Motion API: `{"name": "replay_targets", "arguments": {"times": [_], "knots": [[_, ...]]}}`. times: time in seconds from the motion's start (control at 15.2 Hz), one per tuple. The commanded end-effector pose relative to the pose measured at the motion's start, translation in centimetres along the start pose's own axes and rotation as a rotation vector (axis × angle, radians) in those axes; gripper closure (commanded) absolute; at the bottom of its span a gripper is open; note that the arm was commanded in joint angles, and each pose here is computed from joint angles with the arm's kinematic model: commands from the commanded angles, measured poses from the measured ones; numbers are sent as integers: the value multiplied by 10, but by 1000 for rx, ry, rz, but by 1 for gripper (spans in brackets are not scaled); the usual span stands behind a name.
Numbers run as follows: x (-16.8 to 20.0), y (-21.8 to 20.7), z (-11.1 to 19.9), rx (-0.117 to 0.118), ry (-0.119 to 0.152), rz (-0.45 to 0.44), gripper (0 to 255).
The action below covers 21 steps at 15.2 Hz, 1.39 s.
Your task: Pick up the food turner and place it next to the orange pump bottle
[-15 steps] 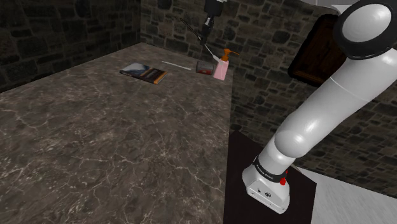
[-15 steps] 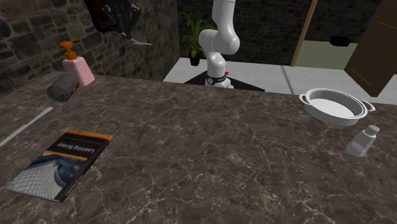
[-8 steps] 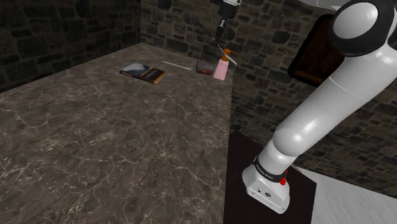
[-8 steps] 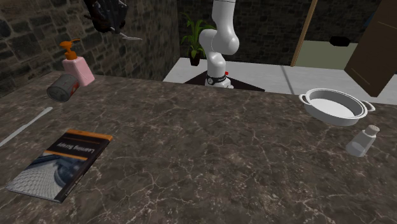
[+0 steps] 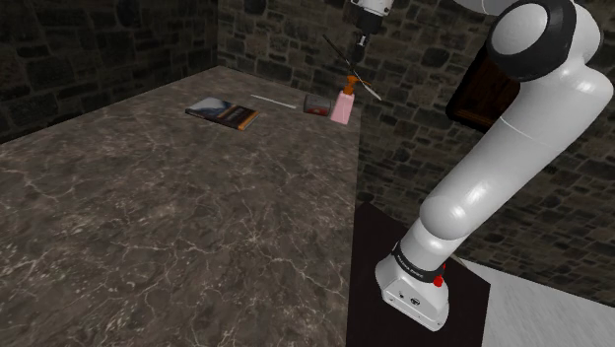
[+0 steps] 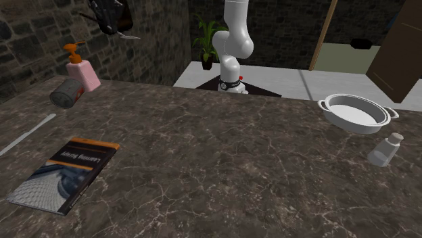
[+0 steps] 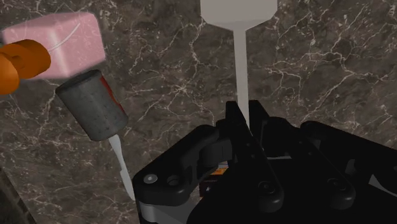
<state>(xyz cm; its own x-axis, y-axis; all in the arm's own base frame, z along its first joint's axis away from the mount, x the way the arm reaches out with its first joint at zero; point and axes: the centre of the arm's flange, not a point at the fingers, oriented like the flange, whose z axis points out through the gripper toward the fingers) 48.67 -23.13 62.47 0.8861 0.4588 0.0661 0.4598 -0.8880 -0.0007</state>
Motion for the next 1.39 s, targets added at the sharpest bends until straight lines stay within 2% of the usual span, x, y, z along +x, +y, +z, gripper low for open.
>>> {"name": "replay_targets", "arguments": {"times": [0.0,1.32], "knots": [[-5,3,9,0,0,-1,255],[-12,3,114,0,0,-1,255]]}}
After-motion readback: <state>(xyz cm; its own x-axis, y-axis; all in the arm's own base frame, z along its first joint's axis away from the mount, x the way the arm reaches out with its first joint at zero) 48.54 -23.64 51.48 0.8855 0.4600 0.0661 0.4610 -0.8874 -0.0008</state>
